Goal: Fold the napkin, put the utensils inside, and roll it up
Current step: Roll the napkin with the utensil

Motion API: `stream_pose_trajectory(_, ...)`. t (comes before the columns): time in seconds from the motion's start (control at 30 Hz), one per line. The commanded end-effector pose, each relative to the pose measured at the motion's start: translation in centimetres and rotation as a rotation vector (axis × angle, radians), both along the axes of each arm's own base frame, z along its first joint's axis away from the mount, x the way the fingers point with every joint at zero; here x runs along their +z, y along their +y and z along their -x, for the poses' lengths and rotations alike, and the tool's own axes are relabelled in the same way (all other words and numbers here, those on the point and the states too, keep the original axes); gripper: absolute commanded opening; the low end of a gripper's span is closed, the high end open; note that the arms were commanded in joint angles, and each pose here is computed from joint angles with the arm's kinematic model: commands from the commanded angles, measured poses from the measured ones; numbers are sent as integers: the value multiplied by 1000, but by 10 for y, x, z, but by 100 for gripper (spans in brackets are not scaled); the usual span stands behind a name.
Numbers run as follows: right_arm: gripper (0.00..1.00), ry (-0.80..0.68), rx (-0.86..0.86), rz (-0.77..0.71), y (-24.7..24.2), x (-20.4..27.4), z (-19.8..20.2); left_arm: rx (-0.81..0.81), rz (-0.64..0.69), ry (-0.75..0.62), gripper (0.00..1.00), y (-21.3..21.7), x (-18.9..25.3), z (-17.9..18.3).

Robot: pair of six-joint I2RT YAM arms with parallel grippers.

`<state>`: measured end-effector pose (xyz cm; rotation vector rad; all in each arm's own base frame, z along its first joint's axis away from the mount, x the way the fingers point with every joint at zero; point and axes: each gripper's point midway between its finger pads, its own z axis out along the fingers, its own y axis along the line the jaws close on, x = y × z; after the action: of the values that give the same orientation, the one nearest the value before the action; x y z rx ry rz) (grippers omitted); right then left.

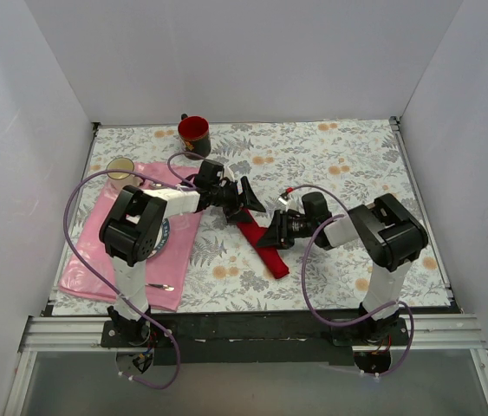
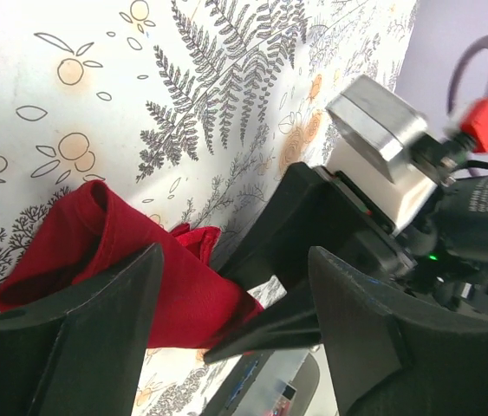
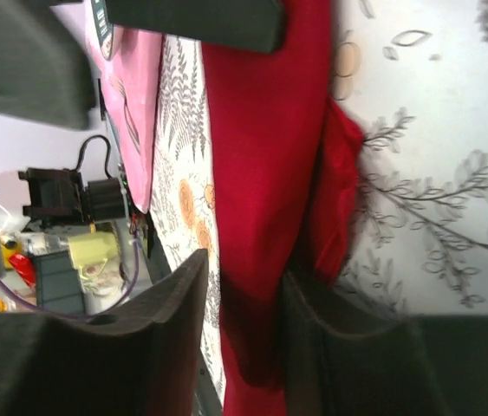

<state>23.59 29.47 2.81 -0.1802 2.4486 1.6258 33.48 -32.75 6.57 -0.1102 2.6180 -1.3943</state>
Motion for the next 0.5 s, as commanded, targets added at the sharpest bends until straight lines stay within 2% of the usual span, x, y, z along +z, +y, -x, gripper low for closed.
stream_pose_trajectory(0.0, 52, -50, 36, 179, -17, -13, 6, 5, -41, -29, 68, 6, -12, -4)
stream_pose_trajectory(0.07, 55, -154, 56, 242, -22, -6, -1, 5, -44, -28, 68, 6, -13, -5)
stream_pose_trajectory(0.1, 58, -137, 79, 296, -25, -5, 5, 7, -46, -28, 68, 7, -14, -5)
stream_pose_trajectory(0.2, 62, -241, 103, 423, -36, 1, 2, 5, -44, -27, 68, 6, -14, -6)
stream_pose_trajectory(0.23, 63, -246, 97, 492, -44, -1, 2, 4, -42, -29, 67, 5, -13, -6)
stream_pose_trajectory(0.3, 63, -294, 113, 530, -46, 3, 7, 6, -43, -28, 67, 5, -13, -7)
stream_pose_trajectory(0.47, 63, -333, 117, 694, -66, -21, 23, 6, -47, -32, 67, 6, -11, -6)
